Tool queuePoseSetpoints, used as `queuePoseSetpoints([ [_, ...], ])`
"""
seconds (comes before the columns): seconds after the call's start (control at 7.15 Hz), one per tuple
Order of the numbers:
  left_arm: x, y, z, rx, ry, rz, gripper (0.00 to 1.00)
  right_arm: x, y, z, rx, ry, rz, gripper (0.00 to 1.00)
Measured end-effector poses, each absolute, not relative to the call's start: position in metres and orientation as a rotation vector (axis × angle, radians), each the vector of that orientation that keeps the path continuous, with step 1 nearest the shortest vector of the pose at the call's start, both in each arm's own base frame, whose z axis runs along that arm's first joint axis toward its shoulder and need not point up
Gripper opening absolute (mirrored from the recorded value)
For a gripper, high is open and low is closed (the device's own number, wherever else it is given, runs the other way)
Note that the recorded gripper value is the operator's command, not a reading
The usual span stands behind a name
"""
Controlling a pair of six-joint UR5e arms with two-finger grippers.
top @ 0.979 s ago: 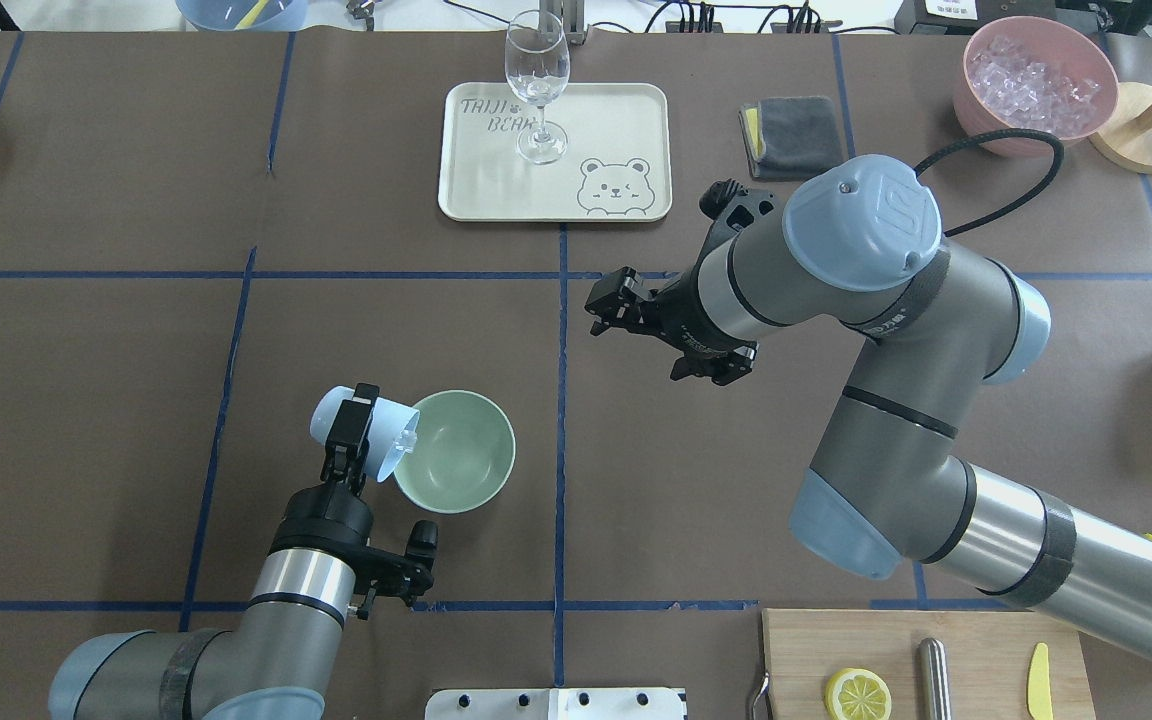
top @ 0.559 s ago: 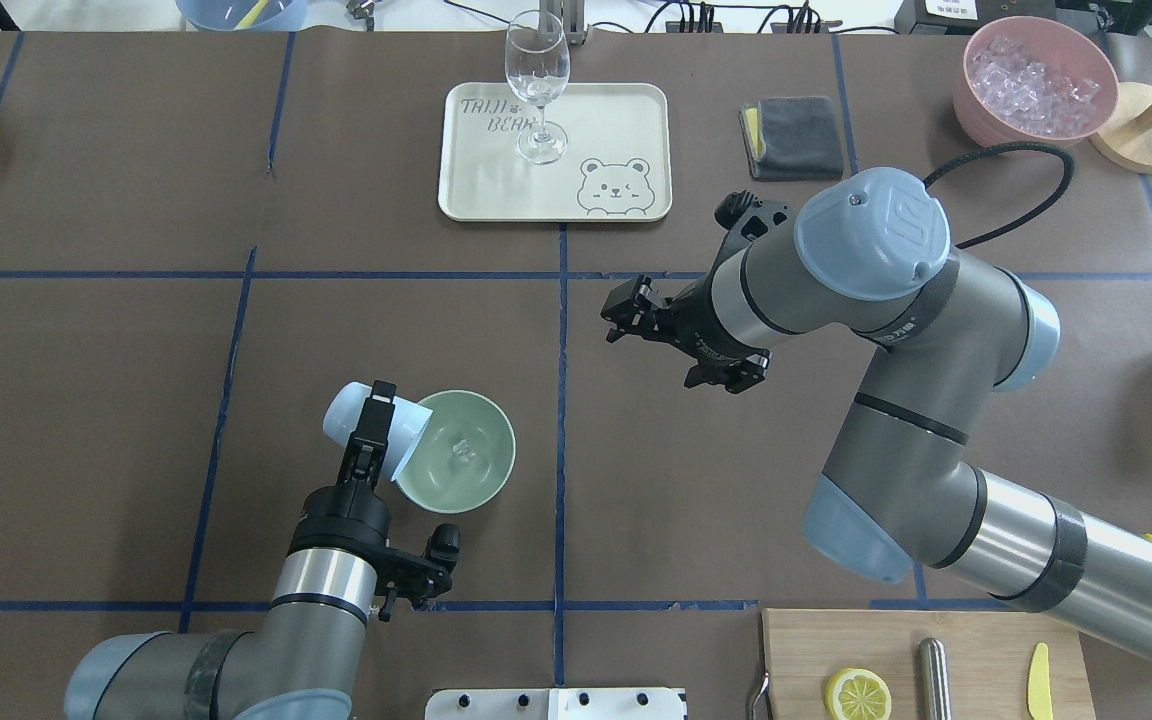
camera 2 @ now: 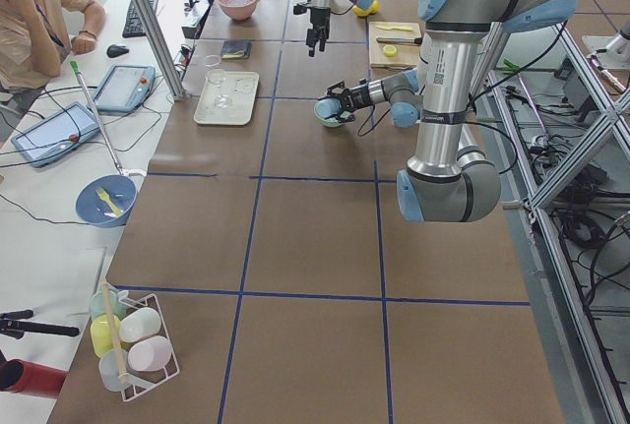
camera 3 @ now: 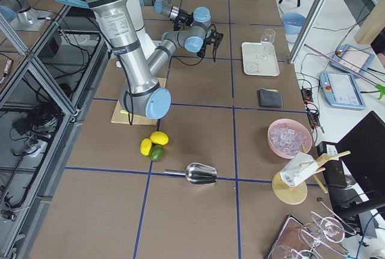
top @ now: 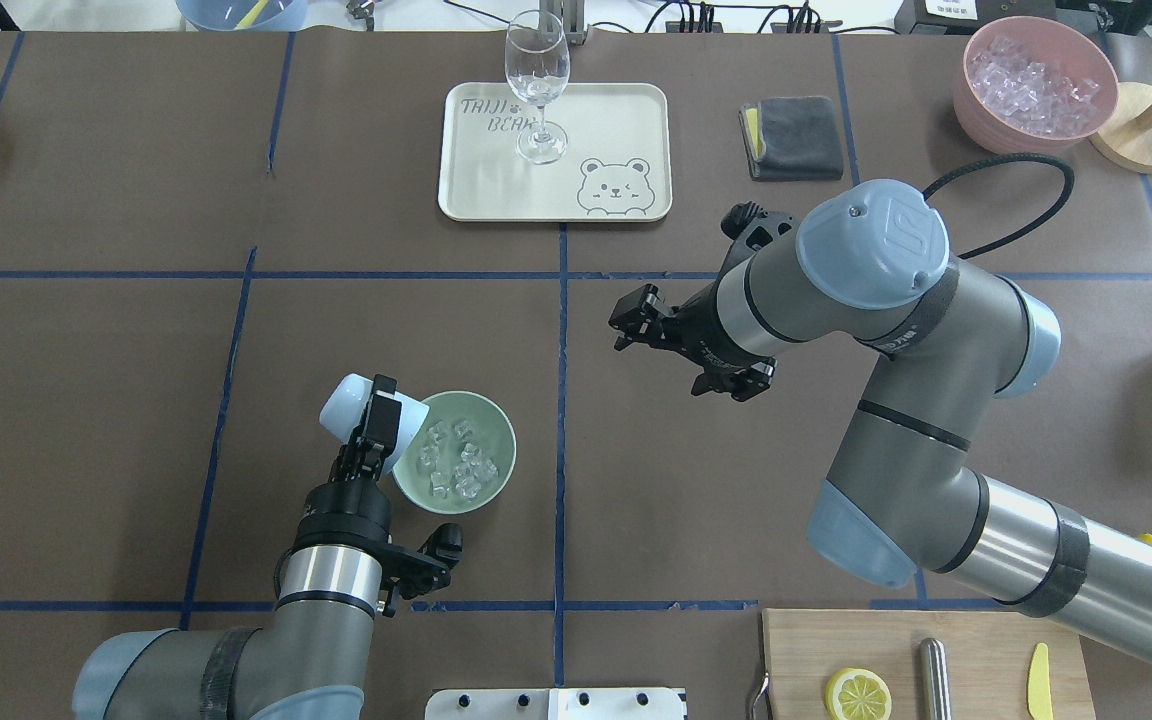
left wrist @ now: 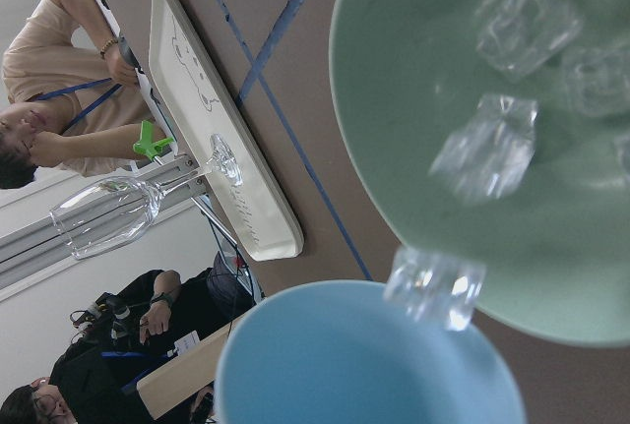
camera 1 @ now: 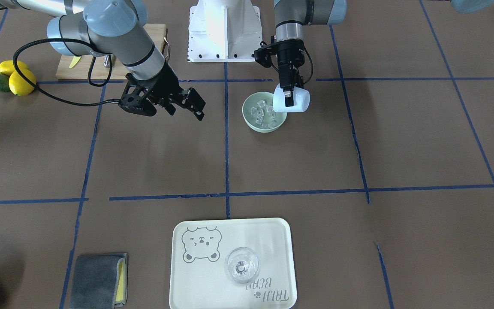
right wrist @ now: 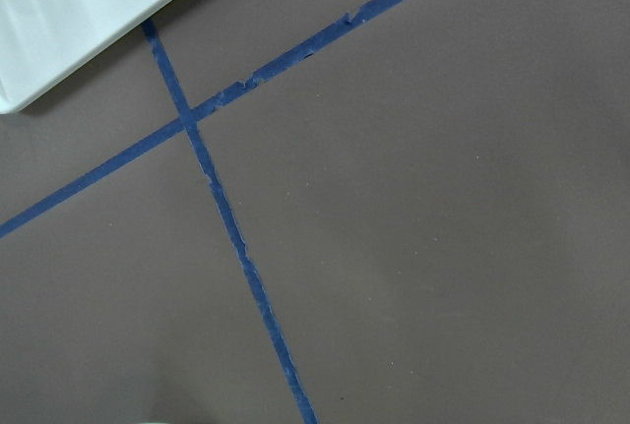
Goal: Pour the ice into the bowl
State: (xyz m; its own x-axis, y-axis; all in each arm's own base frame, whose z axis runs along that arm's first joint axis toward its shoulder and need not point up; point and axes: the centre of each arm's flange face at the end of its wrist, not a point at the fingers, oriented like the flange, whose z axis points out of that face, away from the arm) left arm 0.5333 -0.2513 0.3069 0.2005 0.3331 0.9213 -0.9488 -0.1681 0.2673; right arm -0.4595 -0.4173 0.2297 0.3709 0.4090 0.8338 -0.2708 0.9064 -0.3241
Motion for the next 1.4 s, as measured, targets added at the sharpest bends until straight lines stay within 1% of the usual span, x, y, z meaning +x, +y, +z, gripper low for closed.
queuePoseSetpoints([
  [0.28,0.527,-0.253,0.299,1.234,-0.653,1.261,0.00,-0.459,-0.416,0.227,-0.146,-1.115,0.445,1.00],
  [0.56,0.517,-0.259,0.306,1.252,-0.445,1.057,0.00,-0.459,-0.416,0.224,-0.141,-1.120,0.450,1.00],
  [0.84,0.494,-0.272,0.332,1.198,-0.103,0.703,0.00,-0.457,-0.416,0.221,-0.122,-1.126,0.458,1.00],
  [1.12,0.471,-0.295,0.349,1.050,0.227,0.285,0.00,-0.455,-0.415,0.219,-0.113,-1.131,0.459,1.00],
  [1.4,0.441,-0.303,0.371,0.937,0.384,0.001,0.00,-0.455,-0.414,0.219,-0.110,-1.131,0.458,1.00],
])
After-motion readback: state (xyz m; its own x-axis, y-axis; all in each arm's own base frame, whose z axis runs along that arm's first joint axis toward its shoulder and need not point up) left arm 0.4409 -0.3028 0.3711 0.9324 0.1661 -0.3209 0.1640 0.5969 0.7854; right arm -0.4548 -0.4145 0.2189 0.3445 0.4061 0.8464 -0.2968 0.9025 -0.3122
